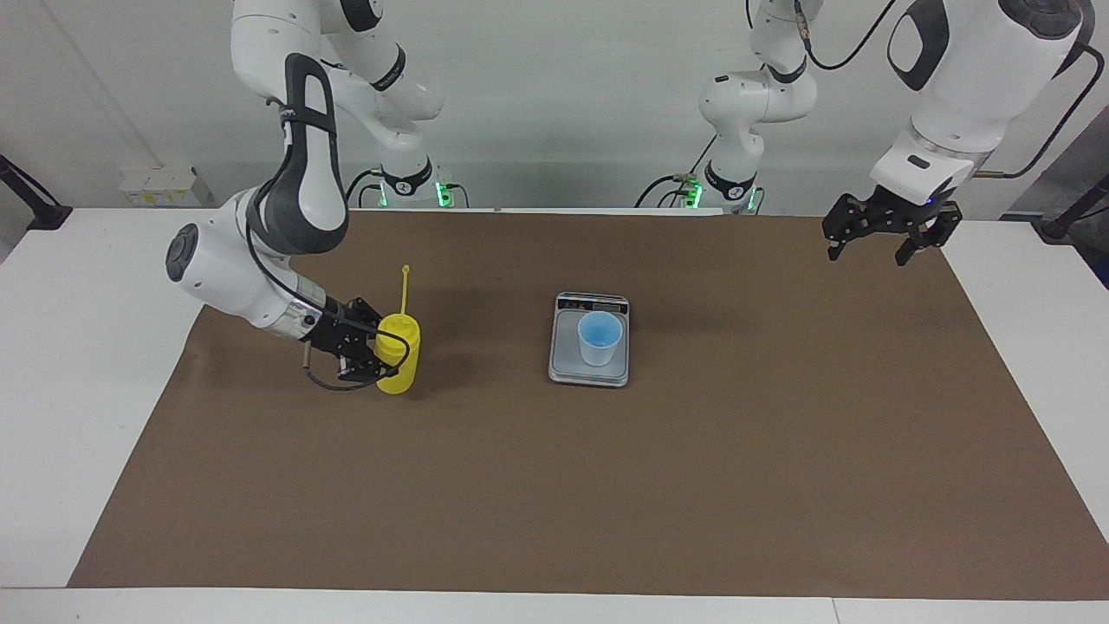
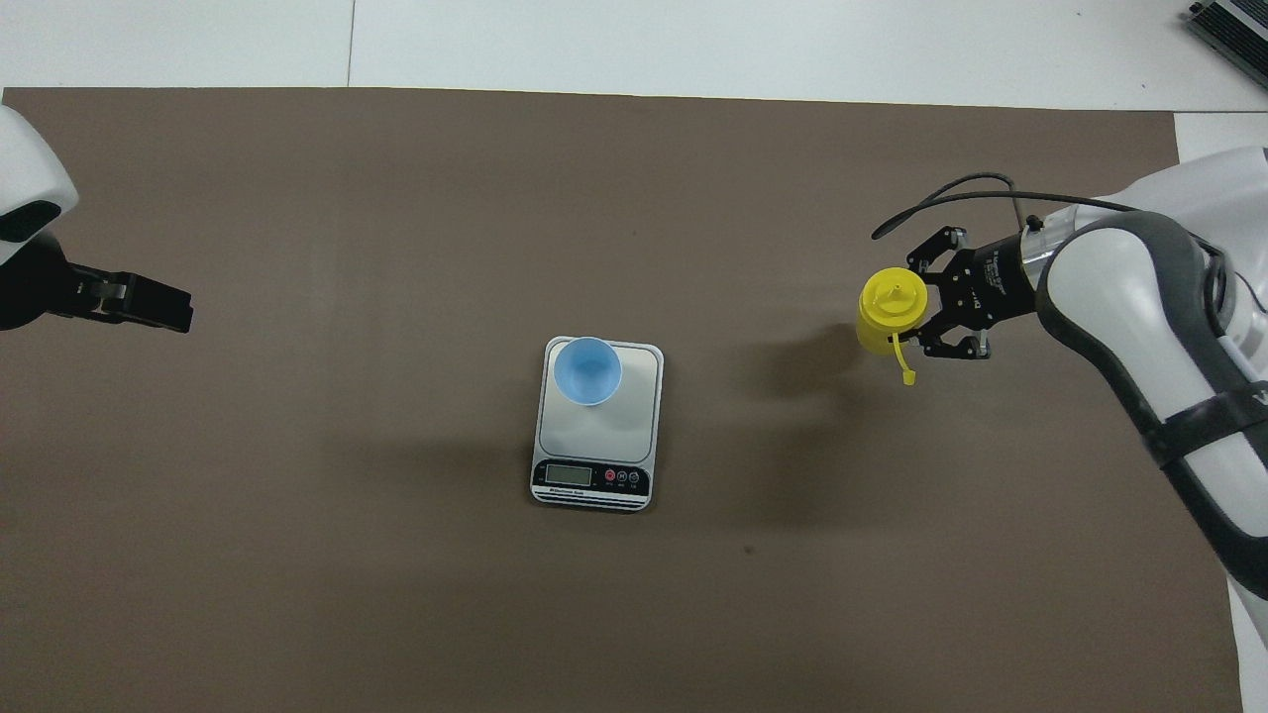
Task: Pour seasoning into cup on scale with both arms
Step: 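Lift the yellow bottle with the right gripper over the blue cup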
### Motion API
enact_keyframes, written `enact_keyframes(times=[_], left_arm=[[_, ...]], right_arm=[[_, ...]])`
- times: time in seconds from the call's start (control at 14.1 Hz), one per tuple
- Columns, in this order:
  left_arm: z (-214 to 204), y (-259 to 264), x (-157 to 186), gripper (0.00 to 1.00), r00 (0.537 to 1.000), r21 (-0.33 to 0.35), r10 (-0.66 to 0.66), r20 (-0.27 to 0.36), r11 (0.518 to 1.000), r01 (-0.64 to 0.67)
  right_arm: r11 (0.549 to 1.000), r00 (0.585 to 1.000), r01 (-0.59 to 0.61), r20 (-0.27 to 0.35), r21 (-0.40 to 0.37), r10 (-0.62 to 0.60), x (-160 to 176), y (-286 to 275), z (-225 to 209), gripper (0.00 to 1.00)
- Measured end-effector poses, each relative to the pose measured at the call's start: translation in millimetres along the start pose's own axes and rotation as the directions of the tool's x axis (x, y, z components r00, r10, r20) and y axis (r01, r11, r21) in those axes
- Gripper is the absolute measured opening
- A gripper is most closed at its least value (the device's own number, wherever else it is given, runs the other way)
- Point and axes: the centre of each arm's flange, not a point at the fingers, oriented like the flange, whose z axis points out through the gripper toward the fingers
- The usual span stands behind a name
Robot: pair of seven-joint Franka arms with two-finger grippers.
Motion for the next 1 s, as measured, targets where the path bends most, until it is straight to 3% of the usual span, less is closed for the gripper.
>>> enact_keyframes(times=[0.28,0.57,0.85,1.0], left_arm=[[-11,-2,-11,1.0,0.999,-0.008,-0.007,0.053,1.0,0.007],[-17,-2,-11,1.0,0.999,-0.008,0.018,0.047,1.0,-0.018],[-17,-2,-11,1.0,0.999,-0.013,0.019,0.049,1.0,-0.019],[-16,-3,-11,1.0,0.999,-0.03,0.015,0.048,0.999,-0.014]], right_arm=[[0.999,0.979,0.006,-0.204,-0.032,-0.013,-80,-13,22,0.52],[0.998,0.923,0.045,-0.381,-0.038,-0.056,-148,-19,50,0.52],[0.993,0.848,0.103,-0.518,-0.049,-0.114,-206,-21,65,0.52],[0.985,0.788,0.162,-0.592,-0.063,-0.168,-241,-16,68,0.52]])
